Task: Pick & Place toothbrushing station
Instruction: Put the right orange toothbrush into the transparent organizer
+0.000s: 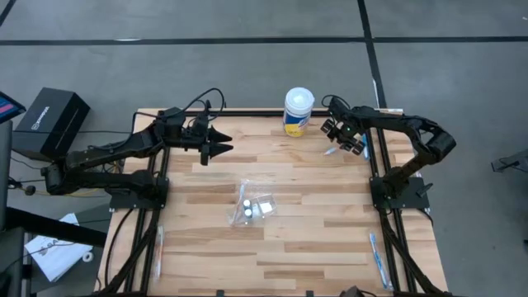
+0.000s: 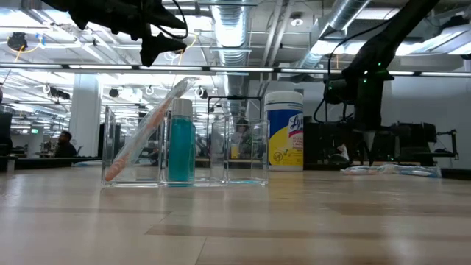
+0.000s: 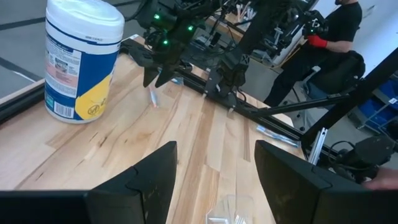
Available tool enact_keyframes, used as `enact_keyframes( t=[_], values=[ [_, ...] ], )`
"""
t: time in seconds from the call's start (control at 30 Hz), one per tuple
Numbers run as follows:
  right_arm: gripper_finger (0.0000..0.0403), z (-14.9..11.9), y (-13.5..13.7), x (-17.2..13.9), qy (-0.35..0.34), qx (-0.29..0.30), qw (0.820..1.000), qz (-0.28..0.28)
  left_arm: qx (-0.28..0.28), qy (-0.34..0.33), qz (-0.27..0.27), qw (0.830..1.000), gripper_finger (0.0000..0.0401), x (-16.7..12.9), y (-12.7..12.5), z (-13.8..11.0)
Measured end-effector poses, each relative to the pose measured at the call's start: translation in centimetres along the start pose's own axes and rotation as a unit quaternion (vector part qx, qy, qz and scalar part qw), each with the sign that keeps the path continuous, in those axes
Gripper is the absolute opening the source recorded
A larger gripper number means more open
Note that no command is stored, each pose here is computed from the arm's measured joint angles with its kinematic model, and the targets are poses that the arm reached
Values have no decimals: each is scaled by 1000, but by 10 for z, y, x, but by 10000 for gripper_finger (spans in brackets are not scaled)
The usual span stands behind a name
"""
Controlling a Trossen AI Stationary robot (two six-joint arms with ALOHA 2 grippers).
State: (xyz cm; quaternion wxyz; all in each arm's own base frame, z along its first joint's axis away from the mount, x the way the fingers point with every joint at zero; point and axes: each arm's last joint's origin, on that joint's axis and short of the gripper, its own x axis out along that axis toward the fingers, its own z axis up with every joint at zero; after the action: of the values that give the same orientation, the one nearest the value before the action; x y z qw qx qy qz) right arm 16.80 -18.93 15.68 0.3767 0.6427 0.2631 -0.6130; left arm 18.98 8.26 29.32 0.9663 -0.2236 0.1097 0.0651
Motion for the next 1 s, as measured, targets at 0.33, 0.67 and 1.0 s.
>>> enact_keyframes(
  t=[0.33, 0.67, 1.0],
  values=[
    [181, -1, -3, 0, 2, -8, 1000, -16, -3, 6, -17, 1000, 210, 0, -1, 0],
    [168, -16, -21, 22, 11, 13, 1000, -7, -4, 8, -22, 1000, 210, 0, -1, -1],
    [87, -13, -24, 22, 11, -7, 1000, -4, -15, 9, -22, 1000, 210, 0, -1, -1]
  ],
)
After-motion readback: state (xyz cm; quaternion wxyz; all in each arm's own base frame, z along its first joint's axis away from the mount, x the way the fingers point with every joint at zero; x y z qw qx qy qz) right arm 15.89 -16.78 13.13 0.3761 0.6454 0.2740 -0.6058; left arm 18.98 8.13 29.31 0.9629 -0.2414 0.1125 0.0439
